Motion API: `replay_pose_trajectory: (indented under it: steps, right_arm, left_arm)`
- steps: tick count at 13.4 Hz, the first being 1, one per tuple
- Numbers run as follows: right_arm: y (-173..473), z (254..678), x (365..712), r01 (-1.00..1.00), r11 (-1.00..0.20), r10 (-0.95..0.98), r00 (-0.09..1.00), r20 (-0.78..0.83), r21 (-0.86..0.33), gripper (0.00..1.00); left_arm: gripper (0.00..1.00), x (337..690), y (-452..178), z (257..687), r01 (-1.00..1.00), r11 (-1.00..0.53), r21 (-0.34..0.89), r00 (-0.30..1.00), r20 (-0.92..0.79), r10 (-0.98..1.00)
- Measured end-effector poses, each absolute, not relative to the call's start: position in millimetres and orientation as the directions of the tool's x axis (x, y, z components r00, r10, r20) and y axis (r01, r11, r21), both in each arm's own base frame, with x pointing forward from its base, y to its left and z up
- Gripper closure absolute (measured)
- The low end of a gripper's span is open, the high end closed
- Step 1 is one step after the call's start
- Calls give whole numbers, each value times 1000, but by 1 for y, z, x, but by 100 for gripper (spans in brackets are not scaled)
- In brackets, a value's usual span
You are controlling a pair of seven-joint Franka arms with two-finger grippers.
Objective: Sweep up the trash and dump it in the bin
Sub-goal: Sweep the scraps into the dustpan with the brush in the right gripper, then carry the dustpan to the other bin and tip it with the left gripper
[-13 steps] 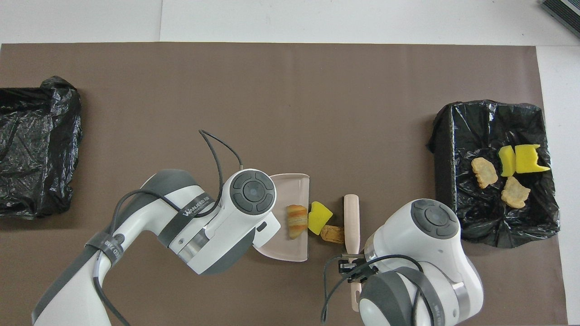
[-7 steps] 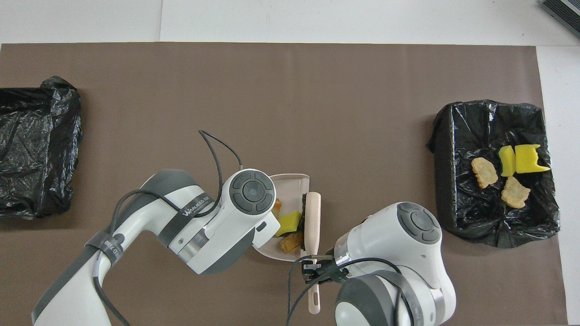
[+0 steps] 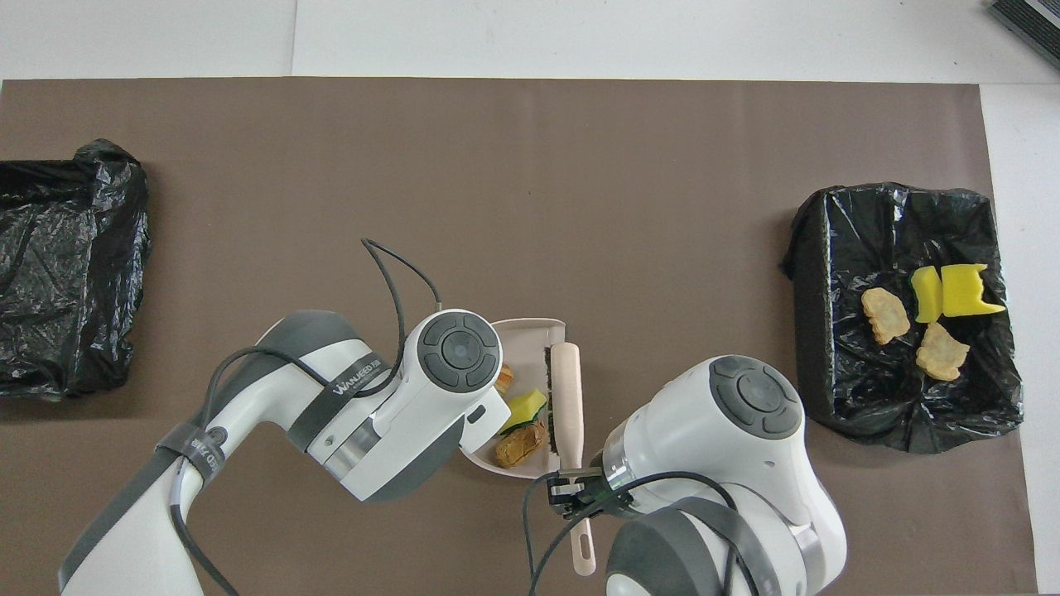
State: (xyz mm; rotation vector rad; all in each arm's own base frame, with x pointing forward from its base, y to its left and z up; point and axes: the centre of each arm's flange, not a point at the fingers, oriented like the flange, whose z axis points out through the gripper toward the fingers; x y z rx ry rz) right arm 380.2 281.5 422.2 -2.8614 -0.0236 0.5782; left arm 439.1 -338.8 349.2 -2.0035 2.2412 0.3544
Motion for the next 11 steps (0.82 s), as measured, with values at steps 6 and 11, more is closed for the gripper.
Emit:
replay_pose_trajectory:
  steps: [6, 11]
  right_arm:
    - [274, 433, 366, 4, -998, 27, 919, -393, -60, 74]
    - [285, 427, 361, 0, -998, 24, 928, -372, -64, 74]
  left_arm:
    - [69, 452, -322, 354, -995, 62, 83, -81, -243, -967]
    - [69, 473, -290, 377, -999, -4, 48, -8, -242, -970]
